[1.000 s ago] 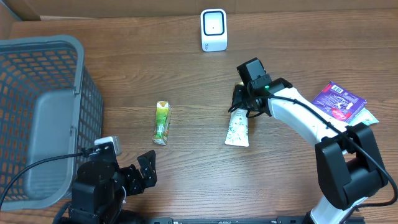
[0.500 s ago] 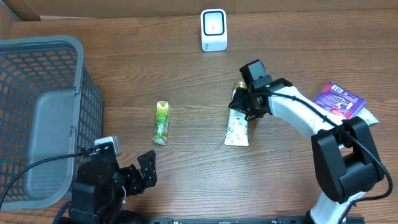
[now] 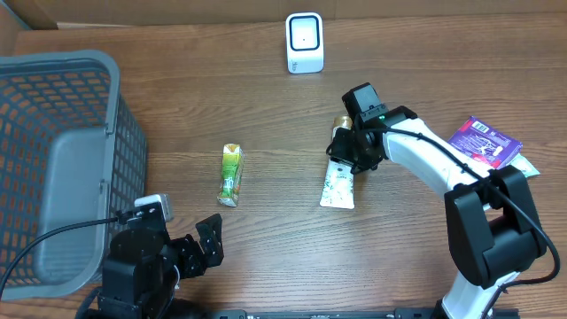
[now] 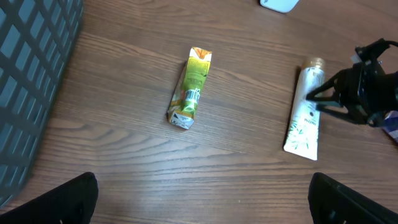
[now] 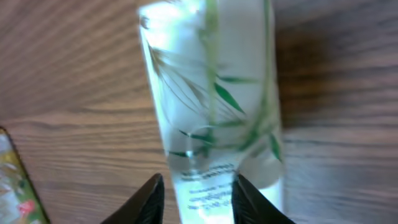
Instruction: Scan the item barcode
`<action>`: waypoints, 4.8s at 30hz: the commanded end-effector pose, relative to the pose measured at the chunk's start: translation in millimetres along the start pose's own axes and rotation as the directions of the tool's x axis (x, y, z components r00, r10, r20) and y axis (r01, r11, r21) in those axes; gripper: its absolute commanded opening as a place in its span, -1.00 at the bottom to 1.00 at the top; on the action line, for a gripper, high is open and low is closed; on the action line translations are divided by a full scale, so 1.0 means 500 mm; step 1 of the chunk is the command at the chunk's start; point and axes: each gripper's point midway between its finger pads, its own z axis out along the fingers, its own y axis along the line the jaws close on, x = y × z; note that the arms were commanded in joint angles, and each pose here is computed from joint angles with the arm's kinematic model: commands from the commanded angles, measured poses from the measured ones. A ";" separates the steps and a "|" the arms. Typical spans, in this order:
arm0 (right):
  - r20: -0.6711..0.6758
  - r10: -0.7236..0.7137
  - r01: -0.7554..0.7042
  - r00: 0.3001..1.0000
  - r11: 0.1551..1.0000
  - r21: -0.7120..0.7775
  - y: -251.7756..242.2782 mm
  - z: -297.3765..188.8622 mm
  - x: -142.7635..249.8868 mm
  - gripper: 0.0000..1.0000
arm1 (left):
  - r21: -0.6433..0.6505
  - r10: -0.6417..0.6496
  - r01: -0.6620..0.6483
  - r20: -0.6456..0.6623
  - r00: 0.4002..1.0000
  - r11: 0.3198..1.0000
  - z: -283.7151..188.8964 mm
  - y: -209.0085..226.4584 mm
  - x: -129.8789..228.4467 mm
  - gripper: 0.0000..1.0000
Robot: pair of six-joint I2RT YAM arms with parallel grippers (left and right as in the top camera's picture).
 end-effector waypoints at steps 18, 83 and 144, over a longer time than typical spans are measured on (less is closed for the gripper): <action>0.047 -0.268 0.259 0.962 0.955 0.145 -0.006 -0.056 0.003 -0.03 | -0.010 0.002 -0.002 0.009 1.000 1.000 -0.001 0.004 -0.001 0.99; -0.008 -0.505 0.411 0.863 0.694 0.591 -0.006 0.073 0.043 -0.93 | -0.010 0.002 -0.002 0.009 1.000 1.000 -0.001 0.004 -0.001 0.99; 0.250 -0.447 0.348 0.859 0.151 -0.925 0.308 -0.749 -0.039 -0.93 | -0.010 0.002 -0.002 0.009 1.000 1.000 -0.001 0.004 -0.001 0.99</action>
